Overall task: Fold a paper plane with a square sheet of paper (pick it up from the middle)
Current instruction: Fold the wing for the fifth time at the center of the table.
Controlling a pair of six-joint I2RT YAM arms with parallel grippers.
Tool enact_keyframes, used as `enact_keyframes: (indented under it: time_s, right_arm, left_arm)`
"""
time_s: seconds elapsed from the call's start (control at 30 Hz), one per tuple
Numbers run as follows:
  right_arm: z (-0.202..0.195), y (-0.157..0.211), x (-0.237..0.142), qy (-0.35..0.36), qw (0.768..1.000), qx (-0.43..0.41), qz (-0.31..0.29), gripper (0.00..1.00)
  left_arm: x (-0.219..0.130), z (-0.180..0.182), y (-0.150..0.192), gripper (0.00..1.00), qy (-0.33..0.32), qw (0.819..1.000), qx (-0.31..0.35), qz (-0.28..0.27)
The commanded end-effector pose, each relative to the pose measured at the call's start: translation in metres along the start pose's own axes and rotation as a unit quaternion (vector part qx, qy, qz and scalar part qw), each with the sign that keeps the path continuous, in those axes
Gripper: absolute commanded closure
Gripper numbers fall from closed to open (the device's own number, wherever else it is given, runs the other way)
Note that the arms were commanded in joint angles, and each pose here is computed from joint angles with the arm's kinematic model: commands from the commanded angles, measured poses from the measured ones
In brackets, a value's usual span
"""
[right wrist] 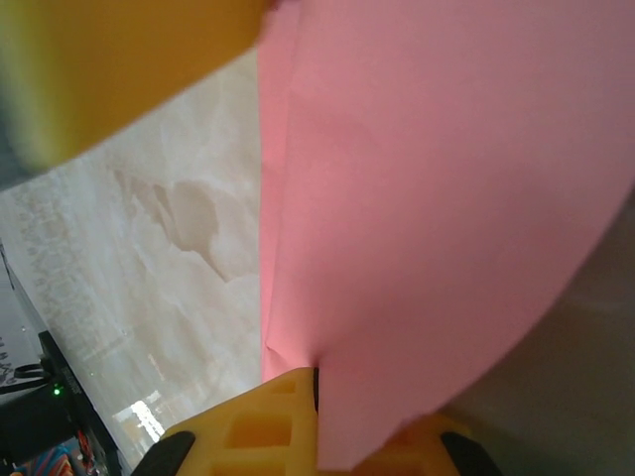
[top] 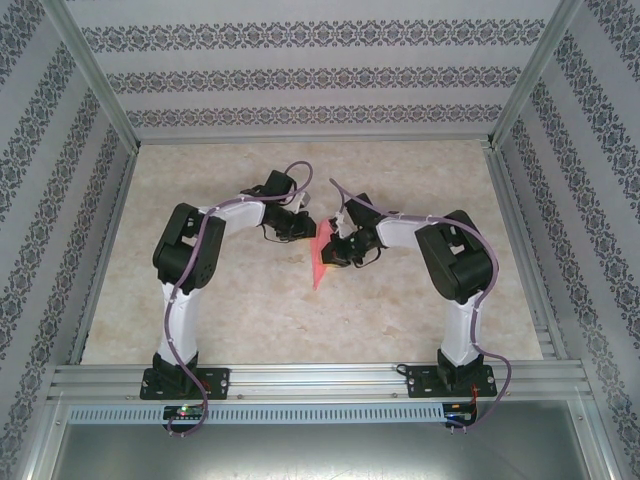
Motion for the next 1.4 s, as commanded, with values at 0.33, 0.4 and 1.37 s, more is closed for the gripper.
enact_keyframes:
  time_s: [0.33,0.4,1.37]
  right_arm:
    - [0.029,0.003,-0.001,-0.018,0.999,0.003,-0.033,1.00]
    - [0.031,0.003,-0.002,-0.021,0.999,-0.001,-0.034,1.00]
    - [-0.003,0.004,0.007,0.022,0.997,-0.073,0.011,1.00]
  left_arm:
    - [0.016,0.003,-0.008,0.94,0.034,0.999,0.009,0.016]
    - [0.018,0.001,-0.011,0.95,0.043,0.999,0.014,0.019]
    - [0.022,-0.009,-0.013,0.97,0.068,0.995,0.044,0.052]
Point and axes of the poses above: each hand's point on the last joint's axis, 136 mm out from that joint toward the fingers, its own x axis out along the fingers, its own z axis along the line the jaws close on, y = z × x, the point moved 4 cm from there along -x, back along the fingers, and after that the axes turned 2 degrees about -x, right-handed, at the moved point
